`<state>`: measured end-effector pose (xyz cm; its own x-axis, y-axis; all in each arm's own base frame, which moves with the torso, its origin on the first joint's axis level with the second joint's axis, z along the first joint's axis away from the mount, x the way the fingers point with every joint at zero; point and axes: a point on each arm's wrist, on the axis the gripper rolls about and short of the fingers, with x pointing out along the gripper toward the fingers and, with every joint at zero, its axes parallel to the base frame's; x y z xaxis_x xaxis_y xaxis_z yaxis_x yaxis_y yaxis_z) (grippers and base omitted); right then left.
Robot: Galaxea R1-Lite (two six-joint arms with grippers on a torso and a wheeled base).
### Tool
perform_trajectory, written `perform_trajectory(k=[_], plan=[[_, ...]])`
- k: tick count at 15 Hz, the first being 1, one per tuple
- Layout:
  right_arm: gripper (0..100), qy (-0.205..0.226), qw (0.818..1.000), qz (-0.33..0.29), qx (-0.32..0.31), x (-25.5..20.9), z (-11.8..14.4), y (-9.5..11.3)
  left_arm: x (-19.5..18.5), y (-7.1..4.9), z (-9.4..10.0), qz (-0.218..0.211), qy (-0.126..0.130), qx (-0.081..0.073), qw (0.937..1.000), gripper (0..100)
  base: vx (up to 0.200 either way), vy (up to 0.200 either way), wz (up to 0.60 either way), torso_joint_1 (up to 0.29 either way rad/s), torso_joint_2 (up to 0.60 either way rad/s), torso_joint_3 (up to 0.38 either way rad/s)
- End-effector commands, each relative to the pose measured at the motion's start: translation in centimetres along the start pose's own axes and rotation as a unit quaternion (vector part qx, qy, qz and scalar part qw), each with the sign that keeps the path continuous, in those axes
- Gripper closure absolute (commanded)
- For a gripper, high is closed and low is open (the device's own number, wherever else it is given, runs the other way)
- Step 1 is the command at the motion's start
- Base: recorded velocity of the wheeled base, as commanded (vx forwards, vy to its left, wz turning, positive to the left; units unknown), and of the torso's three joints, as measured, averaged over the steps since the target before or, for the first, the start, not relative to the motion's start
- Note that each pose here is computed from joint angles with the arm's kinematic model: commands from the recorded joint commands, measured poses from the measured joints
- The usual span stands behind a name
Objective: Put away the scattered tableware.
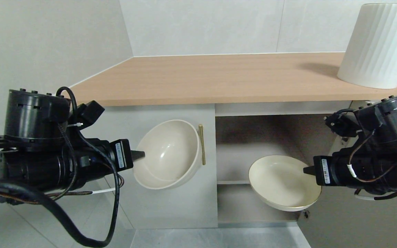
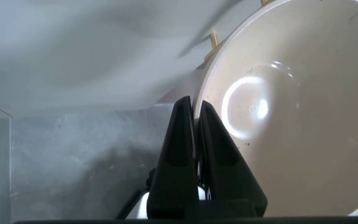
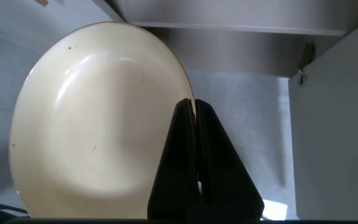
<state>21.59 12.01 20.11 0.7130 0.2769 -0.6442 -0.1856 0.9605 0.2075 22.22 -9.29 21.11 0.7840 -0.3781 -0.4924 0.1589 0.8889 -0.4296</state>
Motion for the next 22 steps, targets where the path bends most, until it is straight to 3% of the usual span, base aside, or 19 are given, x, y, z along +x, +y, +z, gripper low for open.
perform_trajectory(k=[1, 5, 9, 14, 22], plan=[[100, 0.039, 0.999, -0.015, -0.017, 2.4, -0.9, 0.0, 0.3, -0.1, -0.3, -0.001, 0.007, 0.002, 1.0, 100, 0.0, 0.0, 0.0, 0.0, 0.0, 0.0], [100, 0.08, 0.996, -0.034, -0.017, 8.9, -2.8, -0.3, 0.5, -0.1, -0.5, 0.0, 0.014, 0.004, 0.9999, 100, 0.0, 0.0, 0.0, 0.0, 0.0, 0.0], [100, 0.045, 0.997, -0.054, 0.016, 16.5, -4.8, -2.7, 1.3, -0.2, -1.5, 0.013, 0.054, 0.015, 0.9983, 100, 0.0, 0.0, 0.0, 0.0, 0.0, 0.0], [100, -0.037, 0.994, -0.091, 0.046, 22.1, -6.2, -4.0, 1.5, -0.2, -1.7, 0.013, 0.058, 0.016, 0.9981, 100, 0.0, 0.0, 0.0, 0.0, 0.0, 0.0], [100, -0.076, 0.984, -0.133, 0.088, 25.0, -4.7, -6.0, 1.9, -0.3, -1.9, 0.013, 0.065, 0.019, 0.9976, 100, 0.0, 0.0, 0.0, 0.0, 0.0, 0.0]])
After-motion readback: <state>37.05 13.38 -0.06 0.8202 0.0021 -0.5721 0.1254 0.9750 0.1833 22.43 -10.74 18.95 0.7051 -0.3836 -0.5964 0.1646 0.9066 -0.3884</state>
